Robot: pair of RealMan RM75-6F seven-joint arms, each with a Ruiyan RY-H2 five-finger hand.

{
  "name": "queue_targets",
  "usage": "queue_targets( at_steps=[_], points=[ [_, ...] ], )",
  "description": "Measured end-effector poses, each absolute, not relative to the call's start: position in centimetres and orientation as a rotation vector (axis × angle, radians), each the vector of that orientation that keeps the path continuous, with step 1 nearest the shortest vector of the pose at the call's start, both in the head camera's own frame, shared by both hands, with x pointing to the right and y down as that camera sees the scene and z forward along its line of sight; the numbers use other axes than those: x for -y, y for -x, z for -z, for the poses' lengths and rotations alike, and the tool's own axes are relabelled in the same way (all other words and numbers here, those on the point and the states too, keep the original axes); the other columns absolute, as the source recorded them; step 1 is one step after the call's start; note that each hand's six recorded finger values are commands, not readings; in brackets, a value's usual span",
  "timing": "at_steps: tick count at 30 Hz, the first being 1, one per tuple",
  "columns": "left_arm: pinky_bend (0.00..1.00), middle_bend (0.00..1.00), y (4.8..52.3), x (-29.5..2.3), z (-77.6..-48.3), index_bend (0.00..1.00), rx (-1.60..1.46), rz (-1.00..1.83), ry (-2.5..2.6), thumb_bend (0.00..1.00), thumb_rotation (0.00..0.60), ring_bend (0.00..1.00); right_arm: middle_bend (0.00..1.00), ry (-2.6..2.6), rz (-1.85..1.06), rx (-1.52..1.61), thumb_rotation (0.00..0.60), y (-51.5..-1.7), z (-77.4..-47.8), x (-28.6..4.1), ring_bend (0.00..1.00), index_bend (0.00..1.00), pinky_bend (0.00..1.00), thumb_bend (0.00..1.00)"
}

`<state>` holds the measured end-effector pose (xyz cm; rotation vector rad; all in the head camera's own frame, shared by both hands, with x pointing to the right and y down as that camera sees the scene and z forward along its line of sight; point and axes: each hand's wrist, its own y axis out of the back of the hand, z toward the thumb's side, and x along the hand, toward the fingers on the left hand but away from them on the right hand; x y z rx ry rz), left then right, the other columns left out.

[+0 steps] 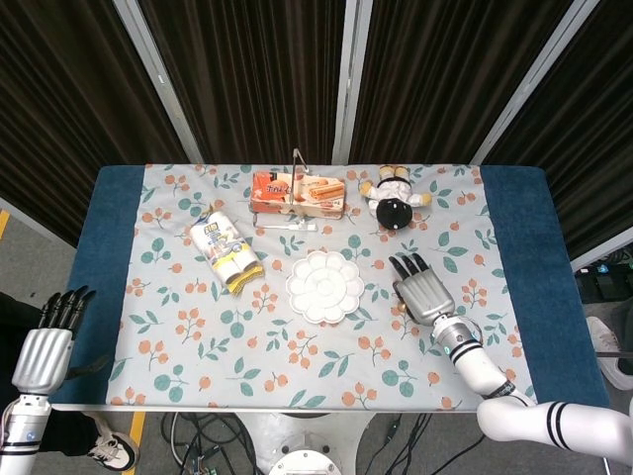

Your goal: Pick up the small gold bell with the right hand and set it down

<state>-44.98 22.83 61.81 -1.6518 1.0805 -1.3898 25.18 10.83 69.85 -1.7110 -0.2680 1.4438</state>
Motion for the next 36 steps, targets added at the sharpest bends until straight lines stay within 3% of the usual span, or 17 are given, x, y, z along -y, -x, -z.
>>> queue_targets(
  at_steps=[36],
  points=[
    [0.01,0.03,45.08,-22.96,-62.06,0.06,-1.088,1.39,1.67,0.04,0.6,0.0,0.04,1.717,-1.46,0.272,0.6,-24.84,-70.09,-10.52,0.0,0.56,0.0,0.28]
  ],
)
